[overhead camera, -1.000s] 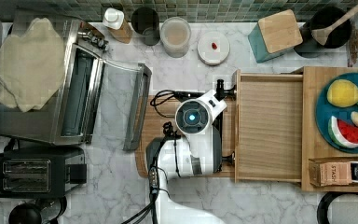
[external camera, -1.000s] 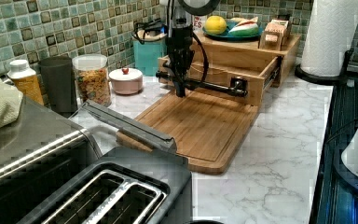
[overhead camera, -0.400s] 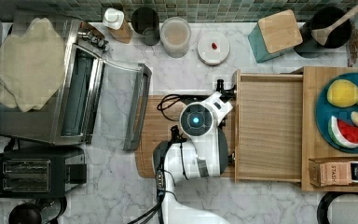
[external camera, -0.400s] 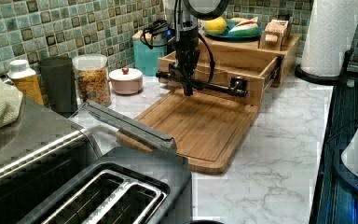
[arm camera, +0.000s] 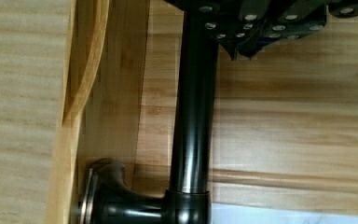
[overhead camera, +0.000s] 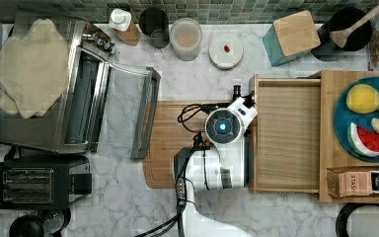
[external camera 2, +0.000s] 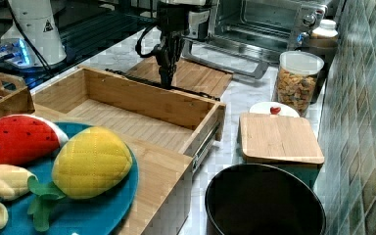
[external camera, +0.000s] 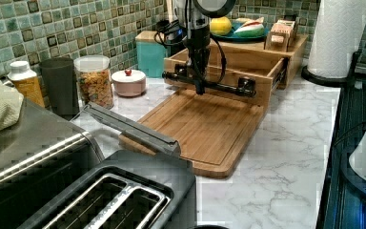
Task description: Close the drawer.
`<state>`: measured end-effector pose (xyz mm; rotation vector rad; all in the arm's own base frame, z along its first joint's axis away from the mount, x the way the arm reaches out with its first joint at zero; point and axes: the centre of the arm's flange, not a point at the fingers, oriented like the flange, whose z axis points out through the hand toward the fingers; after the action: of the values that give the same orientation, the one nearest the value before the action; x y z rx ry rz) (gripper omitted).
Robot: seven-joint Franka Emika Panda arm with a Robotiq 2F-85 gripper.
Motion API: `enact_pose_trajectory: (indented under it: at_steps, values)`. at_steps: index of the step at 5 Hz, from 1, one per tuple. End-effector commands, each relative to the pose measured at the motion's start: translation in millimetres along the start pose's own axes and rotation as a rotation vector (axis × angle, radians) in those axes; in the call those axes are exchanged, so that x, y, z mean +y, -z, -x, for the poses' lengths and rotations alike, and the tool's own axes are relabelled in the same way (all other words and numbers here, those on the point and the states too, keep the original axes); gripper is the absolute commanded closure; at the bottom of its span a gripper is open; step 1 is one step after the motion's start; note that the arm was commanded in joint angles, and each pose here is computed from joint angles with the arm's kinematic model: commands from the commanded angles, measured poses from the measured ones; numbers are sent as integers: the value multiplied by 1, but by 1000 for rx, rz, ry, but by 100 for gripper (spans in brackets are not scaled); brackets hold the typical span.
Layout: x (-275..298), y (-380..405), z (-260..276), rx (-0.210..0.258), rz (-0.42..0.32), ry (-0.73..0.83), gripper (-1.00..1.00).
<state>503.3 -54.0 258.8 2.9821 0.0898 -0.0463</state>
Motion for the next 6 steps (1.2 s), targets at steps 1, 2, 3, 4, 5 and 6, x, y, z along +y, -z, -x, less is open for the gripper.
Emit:
enact_pose_trajectory:
  at_steps: [1,2,3,4,5,6]
  values:
    - [201,23,45,88,43,-155,100]
    - [250,22,53,74,49,-129,100]
    - [290,29,65,92,96,-136,100]
    - [325,29,70,99,148,-158,100]
    - [342,15,74,165,194,-198,100]
    - [337,23,72,157,299,-279,100]
